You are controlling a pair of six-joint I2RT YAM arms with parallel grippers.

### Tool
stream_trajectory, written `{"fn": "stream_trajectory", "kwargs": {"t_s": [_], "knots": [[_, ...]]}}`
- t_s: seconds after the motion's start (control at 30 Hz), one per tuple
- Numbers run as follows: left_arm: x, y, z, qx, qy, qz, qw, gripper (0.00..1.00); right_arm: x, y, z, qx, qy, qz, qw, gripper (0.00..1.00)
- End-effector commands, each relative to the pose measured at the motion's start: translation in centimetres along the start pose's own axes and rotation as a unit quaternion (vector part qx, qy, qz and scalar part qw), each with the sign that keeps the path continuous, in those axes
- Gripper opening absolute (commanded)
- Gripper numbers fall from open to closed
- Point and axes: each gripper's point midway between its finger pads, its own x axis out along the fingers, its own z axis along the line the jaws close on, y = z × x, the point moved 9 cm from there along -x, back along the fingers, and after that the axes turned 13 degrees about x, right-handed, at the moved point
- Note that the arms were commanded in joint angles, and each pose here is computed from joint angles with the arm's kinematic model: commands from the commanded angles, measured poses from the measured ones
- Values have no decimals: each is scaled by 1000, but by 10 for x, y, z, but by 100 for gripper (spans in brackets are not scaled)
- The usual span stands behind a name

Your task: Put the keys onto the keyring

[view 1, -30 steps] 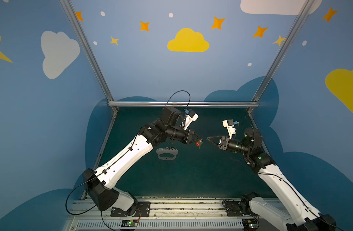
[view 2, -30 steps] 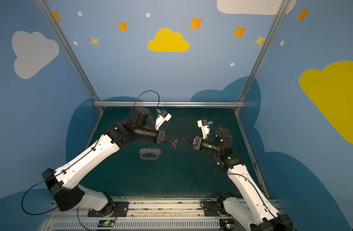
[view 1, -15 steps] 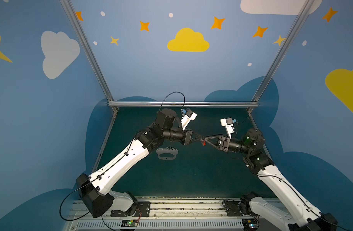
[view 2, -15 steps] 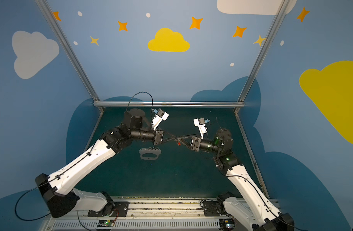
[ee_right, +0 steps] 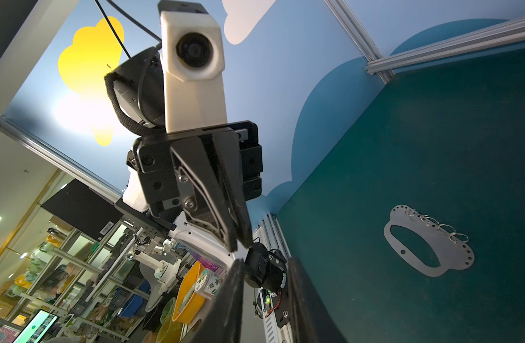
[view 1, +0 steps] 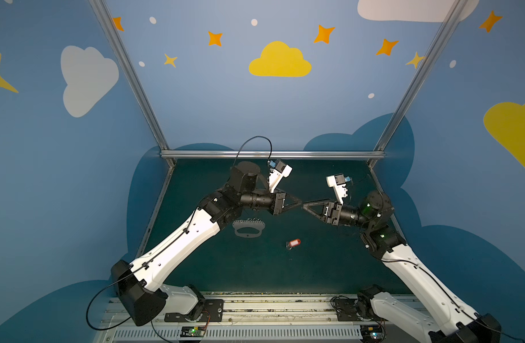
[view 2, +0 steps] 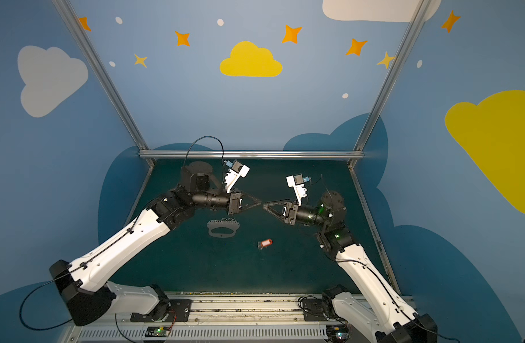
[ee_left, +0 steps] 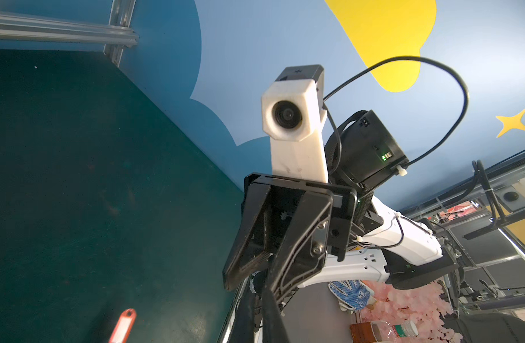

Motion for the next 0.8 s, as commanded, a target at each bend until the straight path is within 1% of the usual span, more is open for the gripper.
{"fn": "stream_trajectory", "kwargs": {"t_s": [0.0,0.03,0.07,0.13,0.17,0.23,0.27,0.33,0.4,0.47,0.5,0.6,0.67,0.7,0.77], "knots": [[-6,-2,-5,13,-3,-16,1000,11,1,0,-1,-10,11,-2,1000,27],[-5,-1,-3,10,-10,-14,1000,16,1,1,-4,-9,22,-4,1000,27],[-5,1,-1,4,-20,-12,1000,24,-1,2,-8,-5,38,-8,999,27],[-4,8,6,-7,-47,-6,999,25,-4,6,-19,4,77,-16,997,27],[-4,13,11,-13,-67,-1,998,29,-6,9,-26,14,104,-17,994,26],[-3,26,25,-34,-114,13,993,31,-10,15,-39,28,153,-20,988,28],[-3,34,34,-48,-142,22,988,34,-12,20,-49,37,185,-22,982,29],[-2,54,50,-77,-196,43,977,40,-15,30,-67,39,225,-19,973,30],[2,77,65,-111,-228,74,964,41,-17,41,-84,49,278,-6,959,32],[10,102,77,-149,-238,107,954,41,-17,53,-97,58,311,21,949,33],[14,112,79,-160,-239,119,950,41,-17,57,-102,63,324,31,944,32],[27,145,92,-202,-254,164,932,40,-20,66,-116,79,358,48,929,26],[40,163,97,-230,-243,202,921,41,-21,69,-123,86,365,41,926,26],[45,172,101,-244,-242,218,913,41,-19,67,-122,86,357,36,929,26],[58,188,109,-271,-238,257,897,41,-20,76,-130,102,350,40,930,28]]}}
